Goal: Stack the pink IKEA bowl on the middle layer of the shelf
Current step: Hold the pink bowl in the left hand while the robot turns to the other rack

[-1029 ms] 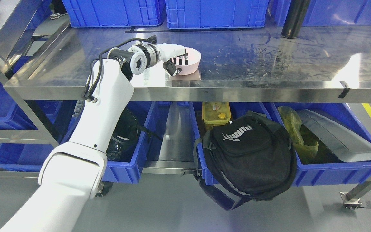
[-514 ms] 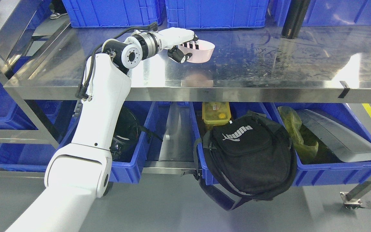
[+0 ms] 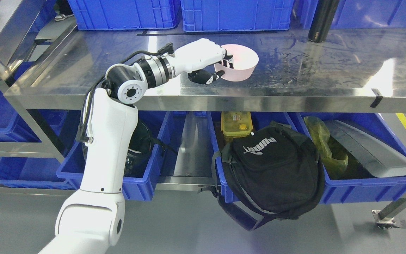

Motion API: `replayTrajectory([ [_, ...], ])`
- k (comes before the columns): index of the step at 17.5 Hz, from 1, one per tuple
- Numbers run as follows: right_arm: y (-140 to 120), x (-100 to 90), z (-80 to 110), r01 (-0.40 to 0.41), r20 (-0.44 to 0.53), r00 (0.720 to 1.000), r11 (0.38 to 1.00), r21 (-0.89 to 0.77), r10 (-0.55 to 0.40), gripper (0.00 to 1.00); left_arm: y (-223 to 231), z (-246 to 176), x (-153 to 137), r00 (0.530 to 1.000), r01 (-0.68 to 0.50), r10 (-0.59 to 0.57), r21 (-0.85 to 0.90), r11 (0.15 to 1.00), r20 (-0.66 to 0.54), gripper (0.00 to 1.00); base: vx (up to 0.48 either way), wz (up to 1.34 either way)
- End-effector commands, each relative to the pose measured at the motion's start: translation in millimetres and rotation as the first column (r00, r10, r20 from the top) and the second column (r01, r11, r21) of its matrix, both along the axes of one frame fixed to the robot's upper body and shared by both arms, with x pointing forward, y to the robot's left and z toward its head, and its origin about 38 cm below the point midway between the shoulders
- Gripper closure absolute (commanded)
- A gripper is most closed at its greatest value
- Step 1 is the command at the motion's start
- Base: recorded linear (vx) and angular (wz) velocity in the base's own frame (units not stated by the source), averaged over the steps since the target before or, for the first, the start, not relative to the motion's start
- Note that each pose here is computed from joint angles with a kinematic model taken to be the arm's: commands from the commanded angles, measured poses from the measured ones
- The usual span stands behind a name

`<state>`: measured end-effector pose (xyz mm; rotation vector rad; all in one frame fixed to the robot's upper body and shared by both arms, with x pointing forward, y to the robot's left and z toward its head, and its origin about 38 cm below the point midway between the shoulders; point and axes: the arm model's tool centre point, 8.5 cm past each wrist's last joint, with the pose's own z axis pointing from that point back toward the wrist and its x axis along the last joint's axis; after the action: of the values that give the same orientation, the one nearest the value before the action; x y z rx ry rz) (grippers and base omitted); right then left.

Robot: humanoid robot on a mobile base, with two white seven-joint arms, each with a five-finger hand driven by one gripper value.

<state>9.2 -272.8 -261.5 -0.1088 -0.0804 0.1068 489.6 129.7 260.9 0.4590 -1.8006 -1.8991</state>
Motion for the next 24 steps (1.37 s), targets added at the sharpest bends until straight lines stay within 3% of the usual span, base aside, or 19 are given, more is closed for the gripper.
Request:
replayTrajectory([
  [1,-11.0,-8.9,0.8,0.0,-0.006,1.0,1.0,-0.017,0.0,0.0,20.8,17.7,-52.4,0.985,0.048,-0.034,-0.079,0.996,0.17,1.0,0.0,0.0],
  [16,-11.0,-8.9,0.8,0.0,-0.006,1.0,1.0,-0.017,0.0,0.0,21.6,-6.1,-60.6,0.992,0.045,-0.033,-0.094,0.995,0.123,0.99,-0.001,0.07],
  [24,-11.0,-8.9,0.8,0.0,-0.006,1.0,1.0,-0.017,0.0,0.0,21.1,-6.2,-60.7,0.992,0.046,-0.035,-0.094,0.995,0.123,0.99,0.03,1.19],
])
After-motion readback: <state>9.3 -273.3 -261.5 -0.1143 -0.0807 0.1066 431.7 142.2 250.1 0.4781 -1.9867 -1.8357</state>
